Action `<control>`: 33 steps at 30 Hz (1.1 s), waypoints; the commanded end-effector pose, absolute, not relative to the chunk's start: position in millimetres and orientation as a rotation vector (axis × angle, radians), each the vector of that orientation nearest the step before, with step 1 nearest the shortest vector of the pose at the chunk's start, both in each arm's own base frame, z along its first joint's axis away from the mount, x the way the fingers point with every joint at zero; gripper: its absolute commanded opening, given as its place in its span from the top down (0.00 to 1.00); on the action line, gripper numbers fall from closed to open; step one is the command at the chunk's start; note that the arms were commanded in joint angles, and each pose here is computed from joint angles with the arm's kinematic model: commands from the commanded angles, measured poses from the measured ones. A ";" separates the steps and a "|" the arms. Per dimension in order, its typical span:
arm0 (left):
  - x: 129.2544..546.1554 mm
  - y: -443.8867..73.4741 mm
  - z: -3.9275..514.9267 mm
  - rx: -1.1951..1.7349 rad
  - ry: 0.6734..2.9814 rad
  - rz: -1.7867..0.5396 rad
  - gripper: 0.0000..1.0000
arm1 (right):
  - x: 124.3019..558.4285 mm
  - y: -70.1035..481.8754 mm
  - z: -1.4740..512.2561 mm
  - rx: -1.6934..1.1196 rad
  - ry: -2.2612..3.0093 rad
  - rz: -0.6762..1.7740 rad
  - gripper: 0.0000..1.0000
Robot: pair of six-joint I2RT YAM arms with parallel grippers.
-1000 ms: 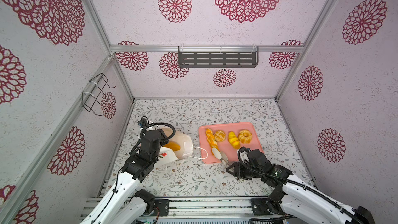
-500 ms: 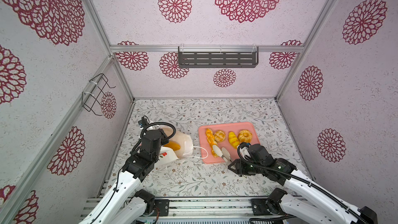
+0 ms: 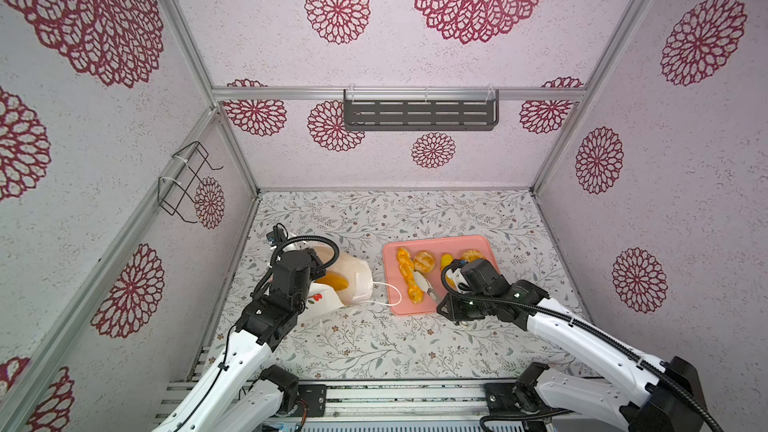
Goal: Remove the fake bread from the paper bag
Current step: 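Move the open tongs with the right gripper from the tray toward the bag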
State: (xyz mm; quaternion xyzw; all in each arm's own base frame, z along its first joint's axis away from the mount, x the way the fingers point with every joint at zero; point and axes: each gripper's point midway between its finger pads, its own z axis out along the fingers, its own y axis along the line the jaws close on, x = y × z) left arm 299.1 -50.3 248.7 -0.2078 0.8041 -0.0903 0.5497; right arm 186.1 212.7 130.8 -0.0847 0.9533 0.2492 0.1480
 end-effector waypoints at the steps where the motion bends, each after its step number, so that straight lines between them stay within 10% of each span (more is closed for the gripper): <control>1: 296.5 -49.9 238.8 -0.483 1.931 -0.211 1.00 | 201.4 210.3 140.6 -0.296 2.701 0.627 0.97; 33: 303.6 -80.4 231.1 -0.253 1.953 -0.295 1.00 | 204.3 224.2 178.3 -0.275 2.631 0.755 0.99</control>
